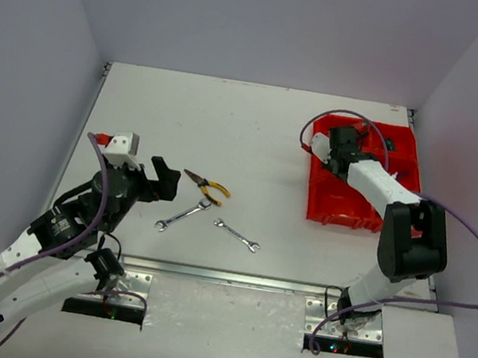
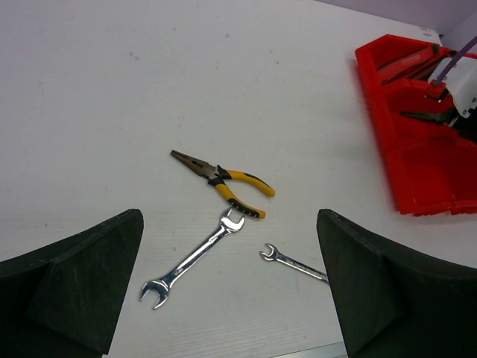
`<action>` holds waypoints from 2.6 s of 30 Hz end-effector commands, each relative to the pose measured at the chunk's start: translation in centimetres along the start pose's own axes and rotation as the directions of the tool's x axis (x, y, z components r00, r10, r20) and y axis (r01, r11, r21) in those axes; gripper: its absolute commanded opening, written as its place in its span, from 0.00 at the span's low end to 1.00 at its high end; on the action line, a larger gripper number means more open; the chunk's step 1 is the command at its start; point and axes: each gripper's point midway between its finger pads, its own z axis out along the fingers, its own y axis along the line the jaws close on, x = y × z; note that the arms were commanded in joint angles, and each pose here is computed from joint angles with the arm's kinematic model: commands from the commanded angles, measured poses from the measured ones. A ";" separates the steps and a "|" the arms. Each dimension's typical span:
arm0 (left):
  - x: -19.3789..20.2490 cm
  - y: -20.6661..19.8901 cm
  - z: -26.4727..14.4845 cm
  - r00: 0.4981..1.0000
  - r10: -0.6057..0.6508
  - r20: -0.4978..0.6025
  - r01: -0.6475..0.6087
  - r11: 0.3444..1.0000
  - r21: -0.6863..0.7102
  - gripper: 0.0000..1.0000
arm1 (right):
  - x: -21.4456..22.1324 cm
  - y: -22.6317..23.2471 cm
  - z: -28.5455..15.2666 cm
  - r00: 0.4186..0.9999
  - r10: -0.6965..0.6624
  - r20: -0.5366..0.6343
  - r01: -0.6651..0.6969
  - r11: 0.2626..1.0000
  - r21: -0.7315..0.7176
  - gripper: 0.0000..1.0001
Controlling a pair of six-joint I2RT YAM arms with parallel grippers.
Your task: Sort the tools into containers
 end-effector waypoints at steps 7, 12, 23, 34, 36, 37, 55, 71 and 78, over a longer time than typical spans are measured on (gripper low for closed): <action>-1.5 -0.7 -0.3 0.999 -0.021 0.050 0.020 0.999 0.031 1.00 | -4.0 -5.3 -4.7 0.982 0.115 0.150 -0.132 0.985 0.111 0.99; -1.4 -0.6 -0.1 0.999 -0.017 0.045 0.016 1.000 0.022 1.00 | -6.8 -7.9 -9.5 0.937 0.212 0.279 -0.262 0.953 0.154 0.99; -2.3 1.5 -0.4 0.994 -0.061 0.093 0.070 0.993 -0.097 1.00 | -23.0 12.4 -22.3 0.571 0.758 0.316 -0.183 0.493 -0.851 0.99; -3.6 3.2 -1.8 0.976 -0.124 0.178 0.148 0.980 -0.133 1.00 | -30.3 22.2 -13.2 0.839 0.478 0.260 -0.204 0.719 -0.664 0.44; -3.6 3.1 -1.7 0.978 -0.120 0.172 0.143 0.981 -0.130 1.00 | -30.6 22.6 -12.1 0.866 0.426 0.263 -0.181 0.756 -0.629 0.44; -3.5 3.0 -1.6 0.979 -0.116 0.167 0.138 0.982 -0.128 1.00 | -30.6 22.6 -11.8 0.871 0.412 0.267 -0.176 0.771 -0.613 0.44; -2.6 2.0 -0.6 0.991 -0.074 0.116 0.087 0.990 -0.112 1.00 | -29.7 25.9 -9.4 0.925 0.298 0.235 -0.084 0.766 -0.638 0.36; -2.7 2.0 -0.8 0.990 -0.072 0.118 0.085 0.991 -0.106 1.00 | -30.0 22.6 -9.7 0.914 0.288 0.286 -0.092 0.833 -0.545 0.00; -2.7 1.7 -0.8 0.991 -0.073 0.115 0.084 0.992 -0.090 1.00 | -27.2 11.3 -11.6 0.866 0.314 0.390 -0.148 0.904 -0.401 0.00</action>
